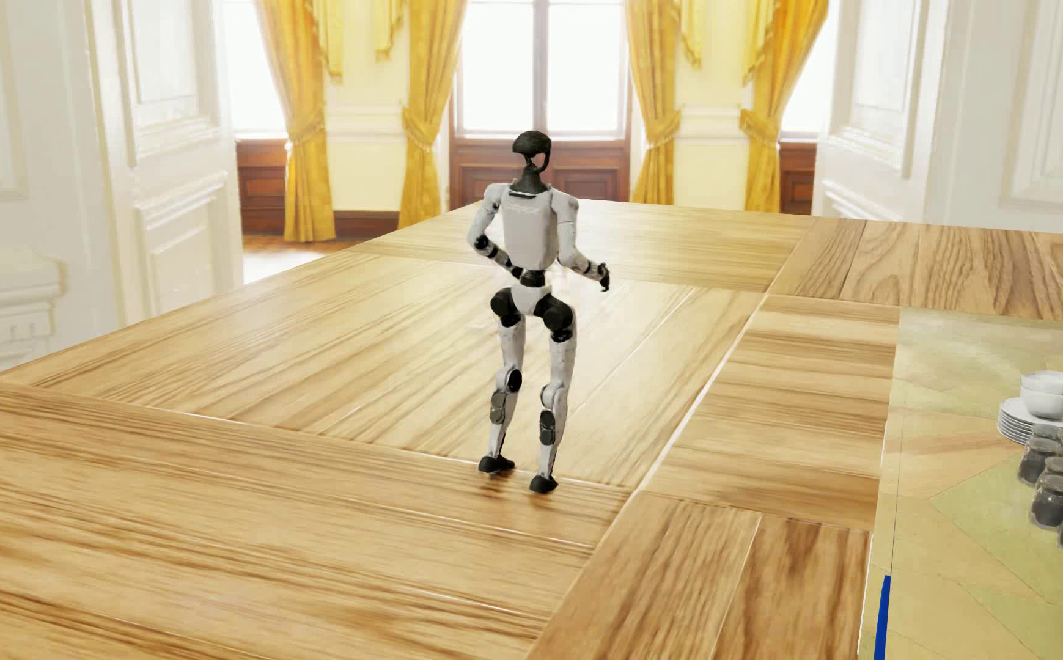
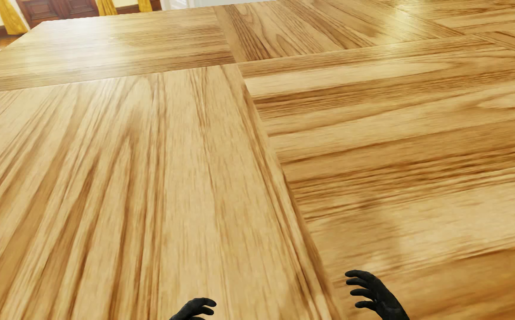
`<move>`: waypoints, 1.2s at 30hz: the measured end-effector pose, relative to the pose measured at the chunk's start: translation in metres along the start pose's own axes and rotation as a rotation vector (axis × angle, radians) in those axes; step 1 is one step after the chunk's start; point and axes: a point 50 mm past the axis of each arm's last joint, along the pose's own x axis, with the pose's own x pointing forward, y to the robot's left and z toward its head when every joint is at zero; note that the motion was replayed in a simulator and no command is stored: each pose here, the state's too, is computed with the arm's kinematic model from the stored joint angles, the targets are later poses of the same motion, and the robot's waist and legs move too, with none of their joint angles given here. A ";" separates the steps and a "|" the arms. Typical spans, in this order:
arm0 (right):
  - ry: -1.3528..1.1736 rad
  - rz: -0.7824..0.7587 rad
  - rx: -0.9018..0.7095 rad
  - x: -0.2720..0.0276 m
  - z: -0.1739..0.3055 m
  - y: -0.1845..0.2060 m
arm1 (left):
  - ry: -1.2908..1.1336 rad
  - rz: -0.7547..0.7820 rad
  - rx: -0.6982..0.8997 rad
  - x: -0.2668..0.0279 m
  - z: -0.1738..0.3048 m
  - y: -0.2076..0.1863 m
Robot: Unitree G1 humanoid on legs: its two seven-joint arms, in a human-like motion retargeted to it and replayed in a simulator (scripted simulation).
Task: Lower arm
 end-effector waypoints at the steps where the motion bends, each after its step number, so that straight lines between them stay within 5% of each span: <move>1: 0.001 0.001 0.006 0.000 0.000 0.001 | -0.025 -0.026 0.035 0.003 0.007 -0.001; 14: 0.007 0.006 -0.009 0.002 -0.001 0.000 | -0.020 0.032 0.021 0.005 0.006 0.013; 21: -0.107 0.052 -0.075 0.037 0.035 0.002 | -0.119 0.062 0.111 0.035 0.043 0.038; 30: -0.464 0.035 -0.232 0.106 0.186 -0.012 | -0.437 0.090 0.404 0.083 0.183 0.073; 36: -0.681 -0.015 -0.514 0.113 0.320 -0.017 | -0.587 0.272 0.660 0.078 0.311 0.122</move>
